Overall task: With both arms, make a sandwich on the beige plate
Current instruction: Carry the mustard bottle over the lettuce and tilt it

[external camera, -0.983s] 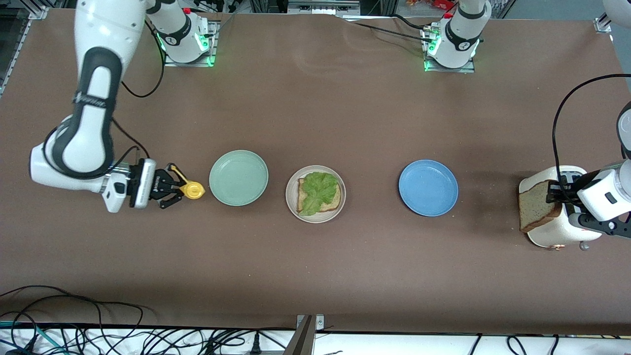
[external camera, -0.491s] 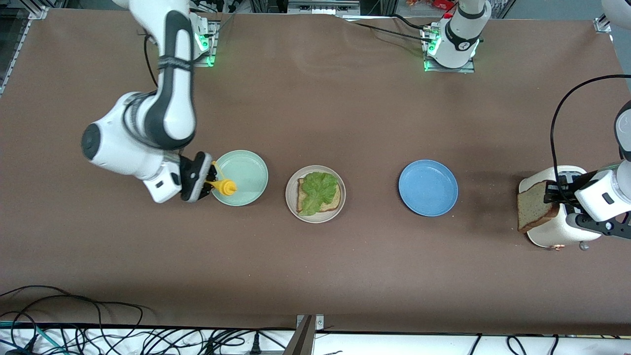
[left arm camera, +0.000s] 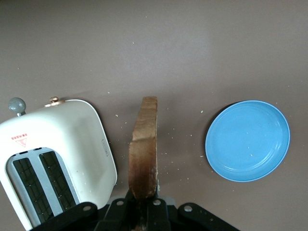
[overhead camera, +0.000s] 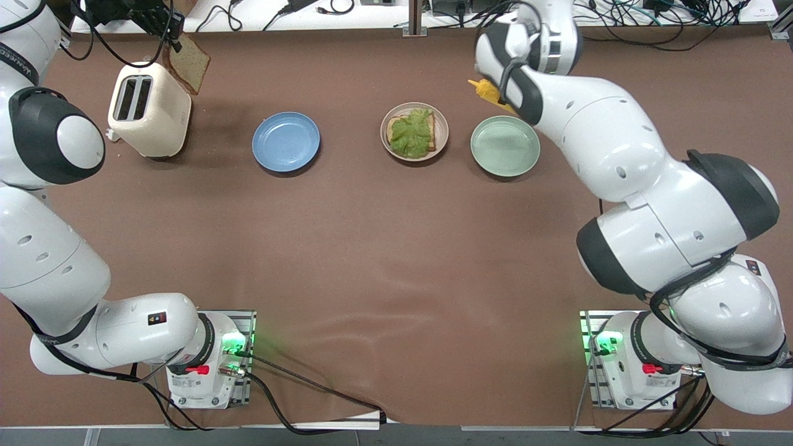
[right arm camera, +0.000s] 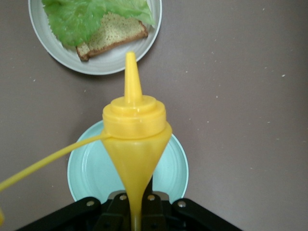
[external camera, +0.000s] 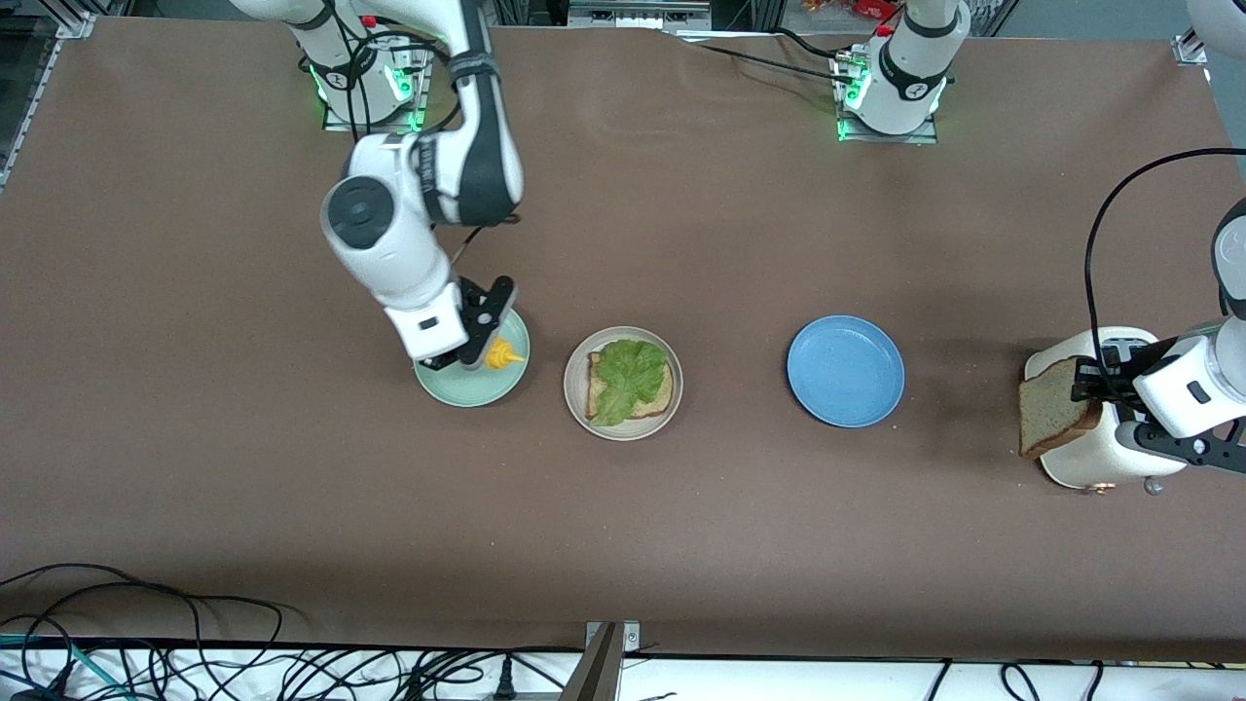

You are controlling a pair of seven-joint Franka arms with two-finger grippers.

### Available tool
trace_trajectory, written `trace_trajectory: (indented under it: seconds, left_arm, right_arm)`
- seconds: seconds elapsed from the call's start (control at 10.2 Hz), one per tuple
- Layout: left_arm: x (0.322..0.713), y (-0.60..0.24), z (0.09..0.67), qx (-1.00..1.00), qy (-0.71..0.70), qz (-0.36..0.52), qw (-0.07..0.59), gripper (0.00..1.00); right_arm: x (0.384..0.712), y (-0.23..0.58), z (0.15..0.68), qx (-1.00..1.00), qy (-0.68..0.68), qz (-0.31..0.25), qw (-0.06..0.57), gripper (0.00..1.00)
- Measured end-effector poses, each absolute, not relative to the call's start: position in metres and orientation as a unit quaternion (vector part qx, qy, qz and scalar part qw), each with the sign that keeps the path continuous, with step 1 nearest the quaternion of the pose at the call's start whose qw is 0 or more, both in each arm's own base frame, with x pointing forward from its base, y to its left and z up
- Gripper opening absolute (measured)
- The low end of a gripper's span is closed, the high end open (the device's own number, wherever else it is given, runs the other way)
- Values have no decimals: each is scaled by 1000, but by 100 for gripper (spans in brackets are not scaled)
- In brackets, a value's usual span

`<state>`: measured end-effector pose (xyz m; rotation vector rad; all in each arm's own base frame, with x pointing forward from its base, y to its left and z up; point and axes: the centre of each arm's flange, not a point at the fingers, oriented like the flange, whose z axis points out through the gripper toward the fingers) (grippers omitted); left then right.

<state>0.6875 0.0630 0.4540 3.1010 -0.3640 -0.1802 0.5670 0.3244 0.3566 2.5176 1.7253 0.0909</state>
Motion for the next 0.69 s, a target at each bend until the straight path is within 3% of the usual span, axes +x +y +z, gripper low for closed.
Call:
trace_trajectory:
  seconds: [0.69]
  left_arm:
    - [688, 63, 449, 991, -117, -61, 8, 9]
  right_arm:
    - [530, 415, 336, 753, 615, -24, 234, 5]
